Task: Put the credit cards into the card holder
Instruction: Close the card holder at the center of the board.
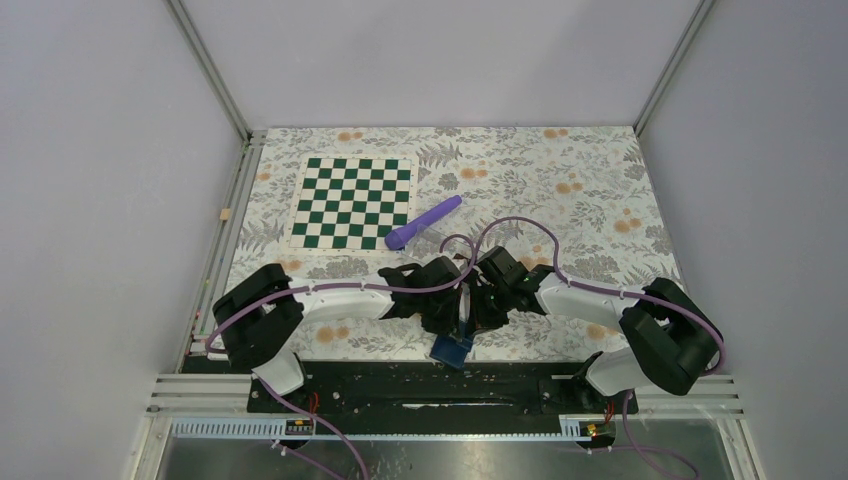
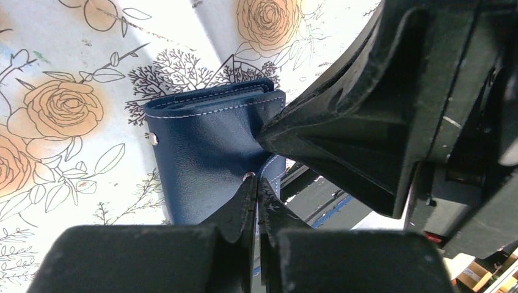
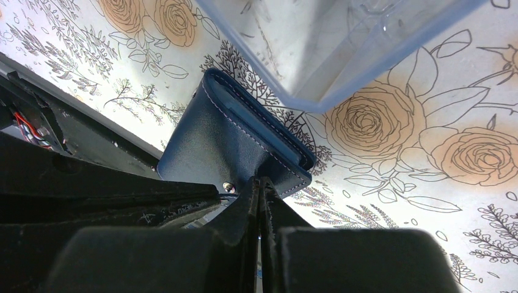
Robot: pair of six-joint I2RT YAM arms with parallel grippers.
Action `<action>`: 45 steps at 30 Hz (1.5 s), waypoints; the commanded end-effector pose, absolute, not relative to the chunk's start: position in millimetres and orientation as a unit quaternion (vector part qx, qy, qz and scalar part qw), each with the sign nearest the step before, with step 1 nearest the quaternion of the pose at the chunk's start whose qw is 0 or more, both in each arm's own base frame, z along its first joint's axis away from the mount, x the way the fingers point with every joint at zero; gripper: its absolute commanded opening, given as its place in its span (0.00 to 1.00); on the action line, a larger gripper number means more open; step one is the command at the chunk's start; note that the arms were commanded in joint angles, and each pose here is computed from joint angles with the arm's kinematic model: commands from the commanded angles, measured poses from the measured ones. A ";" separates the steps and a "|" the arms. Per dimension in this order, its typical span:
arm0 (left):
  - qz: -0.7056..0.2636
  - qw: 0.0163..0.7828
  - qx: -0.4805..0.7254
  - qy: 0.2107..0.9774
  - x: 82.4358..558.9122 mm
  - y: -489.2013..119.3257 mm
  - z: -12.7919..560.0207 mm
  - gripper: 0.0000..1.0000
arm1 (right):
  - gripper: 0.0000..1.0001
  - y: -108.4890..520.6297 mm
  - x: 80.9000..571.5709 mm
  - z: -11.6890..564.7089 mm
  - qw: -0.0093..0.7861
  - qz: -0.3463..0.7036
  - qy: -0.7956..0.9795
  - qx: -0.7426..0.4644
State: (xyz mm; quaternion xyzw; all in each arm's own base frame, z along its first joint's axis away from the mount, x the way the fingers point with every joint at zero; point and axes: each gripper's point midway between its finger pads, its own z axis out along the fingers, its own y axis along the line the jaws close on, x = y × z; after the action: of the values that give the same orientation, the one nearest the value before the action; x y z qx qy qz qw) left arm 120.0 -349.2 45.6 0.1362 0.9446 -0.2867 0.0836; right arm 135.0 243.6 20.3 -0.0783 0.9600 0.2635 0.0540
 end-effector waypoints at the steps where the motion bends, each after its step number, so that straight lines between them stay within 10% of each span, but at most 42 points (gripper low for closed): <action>1: -0.299 0.106 0.142 0.938 128.9 -359.4 58.8 0.00 | 0.00 237.8 132.5 12.6 0.052 0.238 0.965 -0.093; 45: -0.233 0.107 0.145 0.955 122.9 -337.8 38.4 0.00 | 0.00 238.4 131.2 14.7 0.053 0.242 0.964 -0.100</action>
State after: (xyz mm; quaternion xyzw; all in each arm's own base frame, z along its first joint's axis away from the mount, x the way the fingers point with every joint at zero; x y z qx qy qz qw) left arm 118.3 -342.4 42.9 0.1467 0.9533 -0.2460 0.0954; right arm 134.3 244.7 20.7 -0.0858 0.9591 0.2641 0.0557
